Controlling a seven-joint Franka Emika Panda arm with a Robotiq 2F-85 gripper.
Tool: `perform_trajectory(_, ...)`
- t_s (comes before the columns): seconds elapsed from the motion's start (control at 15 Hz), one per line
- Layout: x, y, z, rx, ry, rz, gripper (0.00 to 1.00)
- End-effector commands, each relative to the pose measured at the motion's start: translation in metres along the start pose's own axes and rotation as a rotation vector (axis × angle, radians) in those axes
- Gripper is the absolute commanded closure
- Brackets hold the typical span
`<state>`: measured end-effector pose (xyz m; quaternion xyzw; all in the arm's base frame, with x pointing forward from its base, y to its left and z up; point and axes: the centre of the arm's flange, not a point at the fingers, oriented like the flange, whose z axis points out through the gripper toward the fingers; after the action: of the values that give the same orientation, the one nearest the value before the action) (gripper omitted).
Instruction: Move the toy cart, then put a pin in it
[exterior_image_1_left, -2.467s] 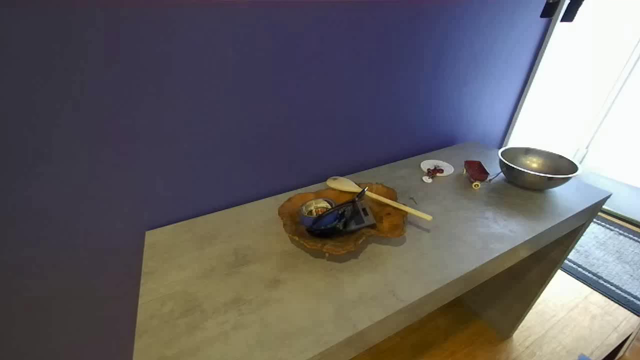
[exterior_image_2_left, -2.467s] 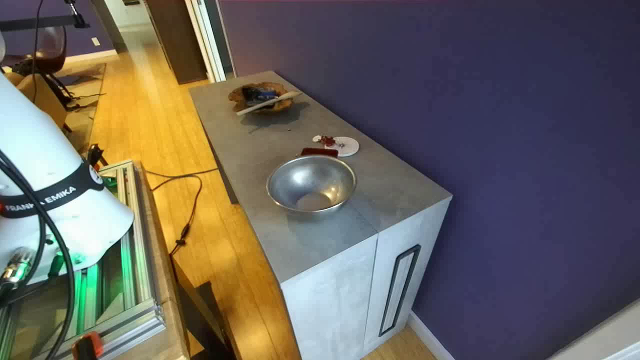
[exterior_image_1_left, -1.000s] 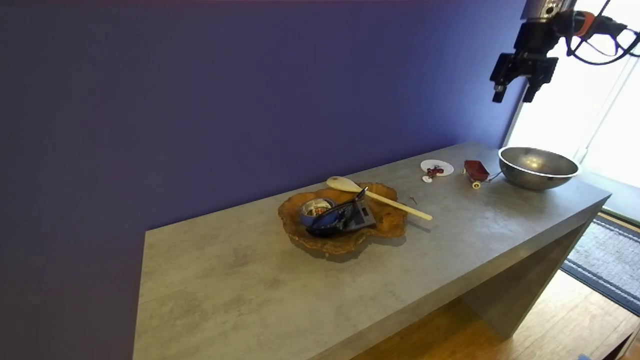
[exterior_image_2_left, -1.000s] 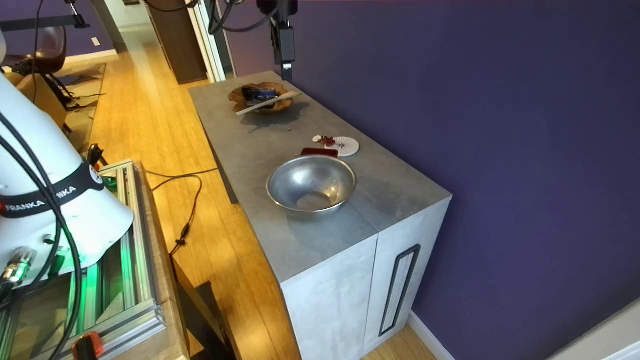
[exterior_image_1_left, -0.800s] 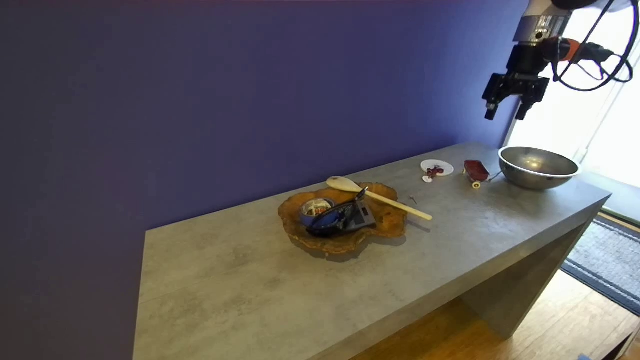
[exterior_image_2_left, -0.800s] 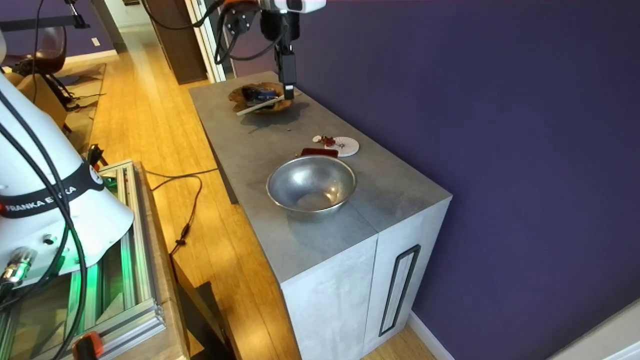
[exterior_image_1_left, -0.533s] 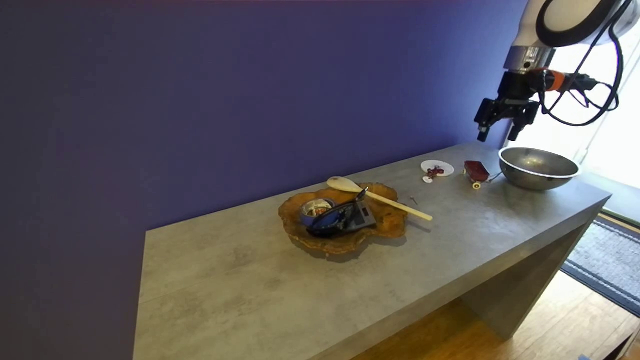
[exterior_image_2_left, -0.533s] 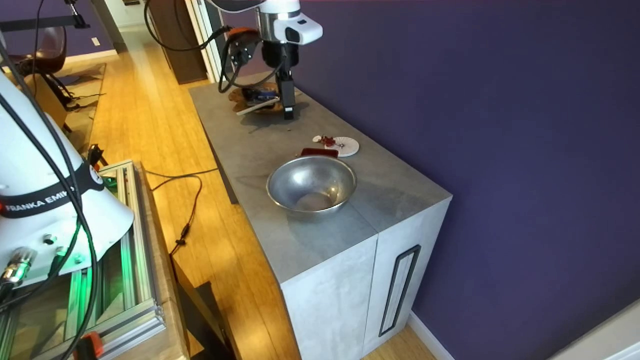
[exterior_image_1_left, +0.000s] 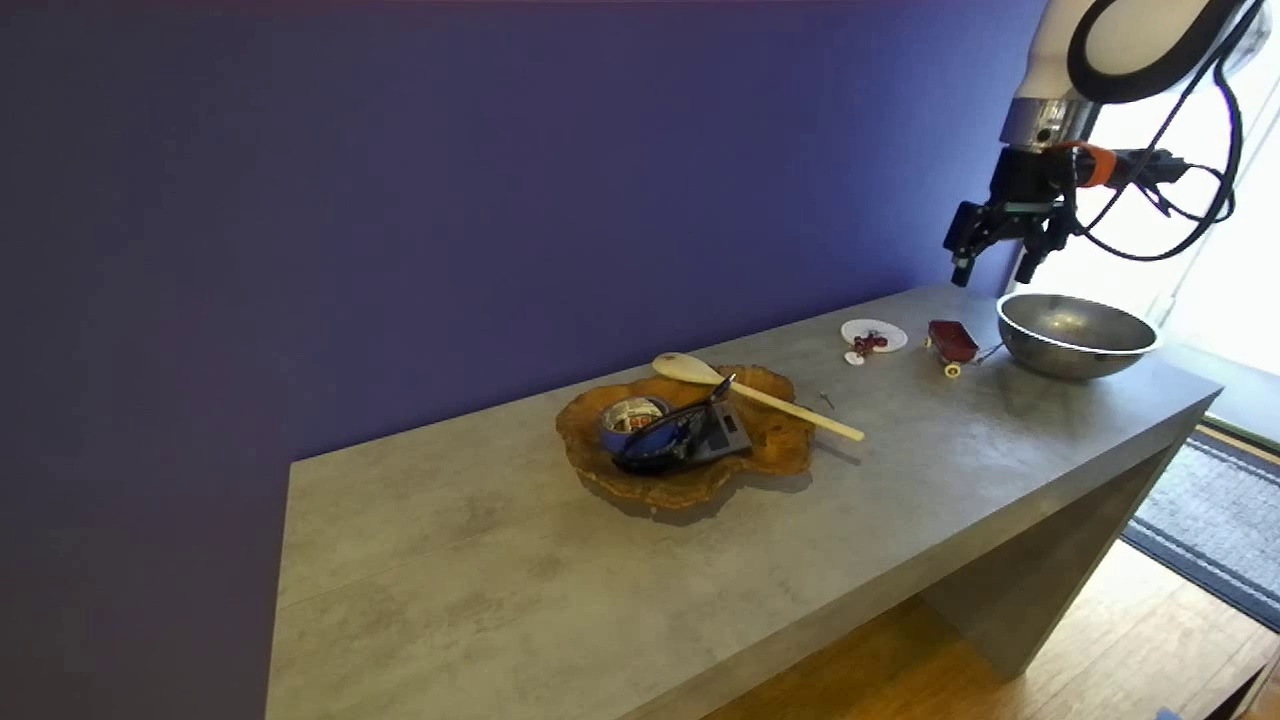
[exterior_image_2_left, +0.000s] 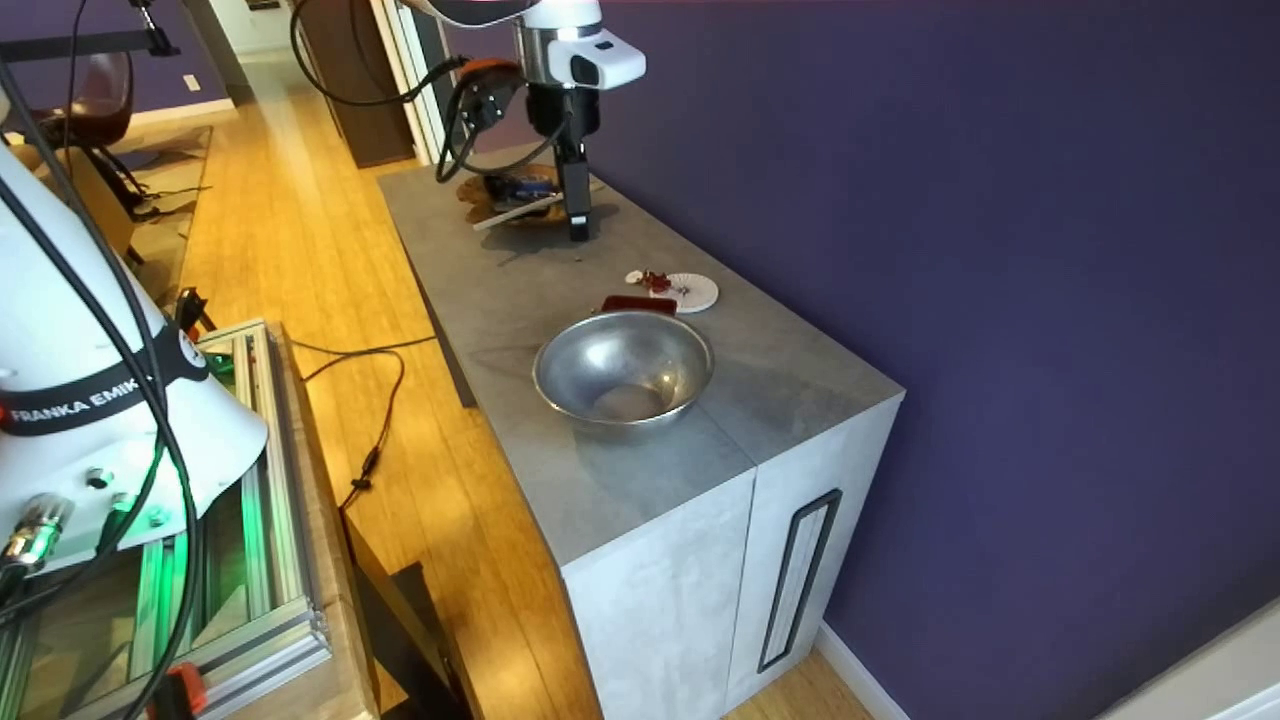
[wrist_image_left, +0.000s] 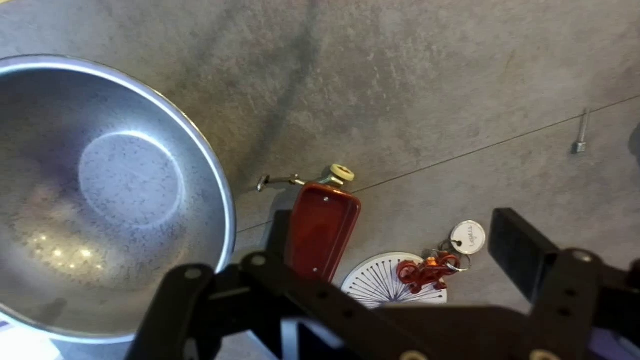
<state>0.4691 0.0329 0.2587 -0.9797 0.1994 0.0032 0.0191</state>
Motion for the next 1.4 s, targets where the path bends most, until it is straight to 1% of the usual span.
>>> perform_trajectory(0.0,0.010,-0.027,0.021,-0.083,0.021,0.088,0.00)
perform_trajectory(0.27,0.017,-0.051,0.037,-0.136,0.047,0.139,0.00)
perform_trajectory(0.47,0.030,-0.059,0.053,-0.168,0.077,0.164,0.00)
perform_trajectory(0.6,0.040,-0.060,0.063,-0.204,0.101,0.181,0.00)
perform_trajectory(0.87,0.063,-0.048,0.077,-0.247,0.138,0.204,0.00)
perform_trajectory(1.0,0.071,-0.040,0.083,-0.262,0.134,0.215,0.00)
perform_trajectory(1.2,0.080,-0.029,0.093,-0.256,0.119,0.225,0.00)
perform_trajectory(1.33,0.081,-0.025,0.096,-0.256,0.102,0.226,0.00)
